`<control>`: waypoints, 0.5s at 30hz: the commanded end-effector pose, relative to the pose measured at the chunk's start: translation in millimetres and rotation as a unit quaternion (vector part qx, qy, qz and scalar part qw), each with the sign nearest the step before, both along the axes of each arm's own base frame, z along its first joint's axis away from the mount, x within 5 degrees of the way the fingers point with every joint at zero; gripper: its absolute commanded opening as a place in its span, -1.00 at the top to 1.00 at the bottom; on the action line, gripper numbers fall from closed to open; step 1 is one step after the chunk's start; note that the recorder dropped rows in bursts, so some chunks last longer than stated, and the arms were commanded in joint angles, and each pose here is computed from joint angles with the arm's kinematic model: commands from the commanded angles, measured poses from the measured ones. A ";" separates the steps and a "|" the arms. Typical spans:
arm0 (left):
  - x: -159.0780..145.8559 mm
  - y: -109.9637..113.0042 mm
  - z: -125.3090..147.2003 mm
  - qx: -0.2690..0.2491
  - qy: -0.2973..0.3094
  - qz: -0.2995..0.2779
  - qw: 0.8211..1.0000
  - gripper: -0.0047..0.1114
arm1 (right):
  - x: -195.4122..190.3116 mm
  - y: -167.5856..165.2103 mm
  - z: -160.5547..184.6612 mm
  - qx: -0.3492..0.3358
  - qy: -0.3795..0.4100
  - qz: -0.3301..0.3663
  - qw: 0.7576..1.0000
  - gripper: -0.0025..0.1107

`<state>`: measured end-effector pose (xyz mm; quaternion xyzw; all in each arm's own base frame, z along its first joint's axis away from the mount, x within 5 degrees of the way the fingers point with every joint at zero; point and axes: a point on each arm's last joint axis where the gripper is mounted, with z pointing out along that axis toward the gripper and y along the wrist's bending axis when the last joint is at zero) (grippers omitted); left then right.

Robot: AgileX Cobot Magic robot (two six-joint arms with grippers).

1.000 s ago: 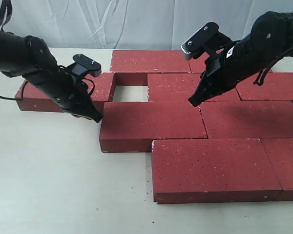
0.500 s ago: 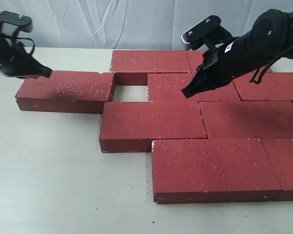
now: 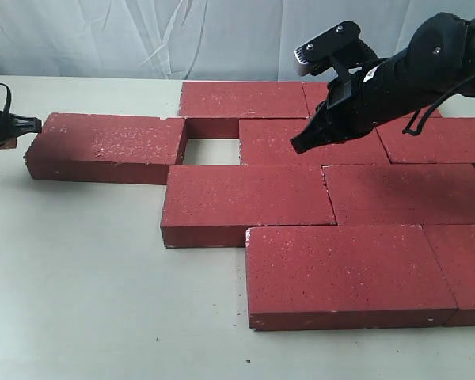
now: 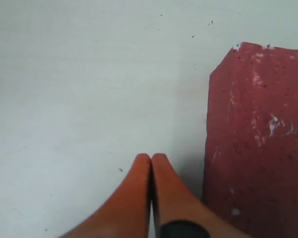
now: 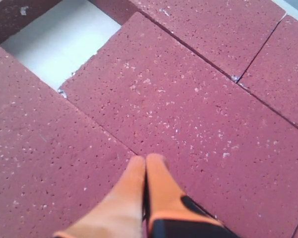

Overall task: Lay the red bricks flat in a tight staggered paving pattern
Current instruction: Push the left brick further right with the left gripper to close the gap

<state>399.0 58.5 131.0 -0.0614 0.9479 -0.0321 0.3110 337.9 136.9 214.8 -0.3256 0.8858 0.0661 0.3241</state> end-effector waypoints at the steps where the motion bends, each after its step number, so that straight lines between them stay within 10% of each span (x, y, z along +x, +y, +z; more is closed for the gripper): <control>1: 0.9 1.1 -2.9 -0.018 -0.001 0.022 1.000 0.92 | 0.2 -1.9 2.2 0.003 -0.007 -0.004 1.000 0.97; 15: 0.3 -25.0 -5.6 -0.025 0.020 -0.035 0.999 0.92 | 0.2 -2.1 1.5 0.004 -0.010 -0.006 1.000 0.97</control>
